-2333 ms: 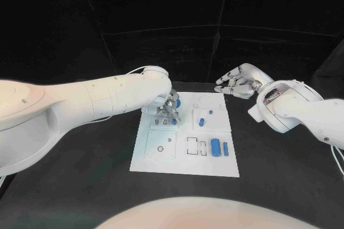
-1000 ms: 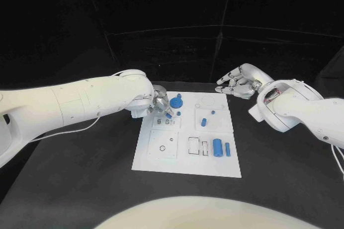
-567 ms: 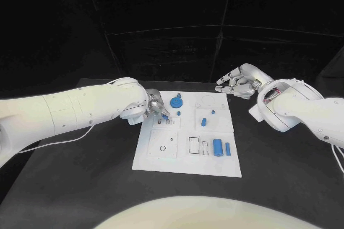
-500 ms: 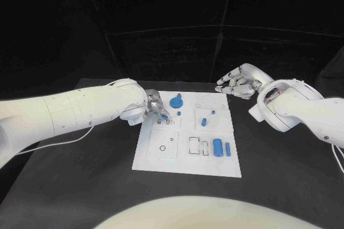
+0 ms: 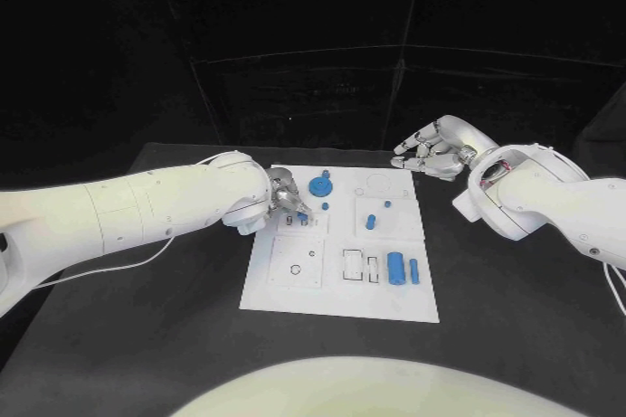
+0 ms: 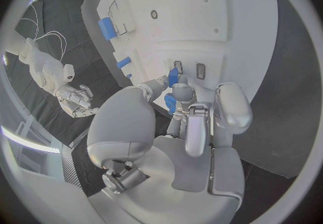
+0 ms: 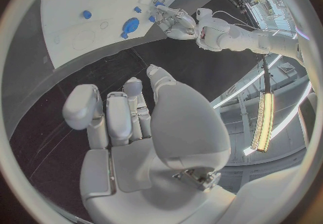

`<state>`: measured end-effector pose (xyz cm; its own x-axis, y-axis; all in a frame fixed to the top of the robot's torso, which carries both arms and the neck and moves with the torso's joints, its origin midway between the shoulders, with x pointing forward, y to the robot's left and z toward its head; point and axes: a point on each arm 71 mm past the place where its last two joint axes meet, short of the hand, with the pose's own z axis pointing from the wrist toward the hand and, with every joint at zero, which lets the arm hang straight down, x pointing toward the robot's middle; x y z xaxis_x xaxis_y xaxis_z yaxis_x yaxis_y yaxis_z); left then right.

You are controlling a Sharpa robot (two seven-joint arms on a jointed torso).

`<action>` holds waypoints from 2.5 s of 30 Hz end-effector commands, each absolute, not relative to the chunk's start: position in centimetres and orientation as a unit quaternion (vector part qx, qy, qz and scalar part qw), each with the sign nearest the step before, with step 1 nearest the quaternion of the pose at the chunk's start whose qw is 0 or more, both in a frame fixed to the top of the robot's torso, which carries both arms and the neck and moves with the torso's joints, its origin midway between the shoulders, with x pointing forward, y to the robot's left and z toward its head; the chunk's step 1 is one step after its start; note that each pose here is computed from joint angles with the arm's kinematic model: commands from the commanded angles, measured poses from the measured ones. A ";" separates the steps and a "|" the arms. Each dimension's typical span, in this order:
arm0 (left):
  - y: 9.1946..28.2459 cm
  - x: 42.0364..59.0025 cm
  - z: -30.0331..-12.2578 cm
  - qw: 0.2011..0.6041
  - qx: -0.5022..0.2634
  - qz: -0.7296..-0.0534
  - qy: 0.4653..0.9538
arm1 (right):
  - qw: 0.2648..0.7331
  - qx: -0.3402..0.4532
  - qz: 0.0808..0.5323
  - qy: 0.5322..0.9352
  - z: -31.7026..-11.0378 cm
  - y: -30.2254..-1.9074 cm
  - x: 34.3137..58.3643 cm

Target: Assemble the parts on the task board

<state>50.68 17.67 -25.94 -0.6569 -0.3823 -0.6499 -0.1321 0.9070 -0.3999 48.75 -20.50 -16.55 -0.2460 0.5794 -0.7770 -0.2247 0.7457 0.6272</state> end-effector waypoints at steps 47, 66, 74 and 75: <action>16.9 50.5 -26.5 0.361 -0.102 -0.131 0.918 | 0.590 0.131 0.344 0.719 -16.6 -19.9 48.8; 16.6 50.8 -26.6 0.358 -0.100 -0.125 0.920 | 0.593 0.123 0.341 0.719 -16.5 -19.9 48.8; 16.6 50.9 -26.7 0.358 -0.101 -0.120 0.920 | 0.593 0.123 0.341 0.719 -16.5 -19.8 48.8; 16.6 51.0 -26.7 0.358 -0.102 -0.120 0.920 | 0.592 0.123 0.341 0.719 -16.5 -19.8 48.8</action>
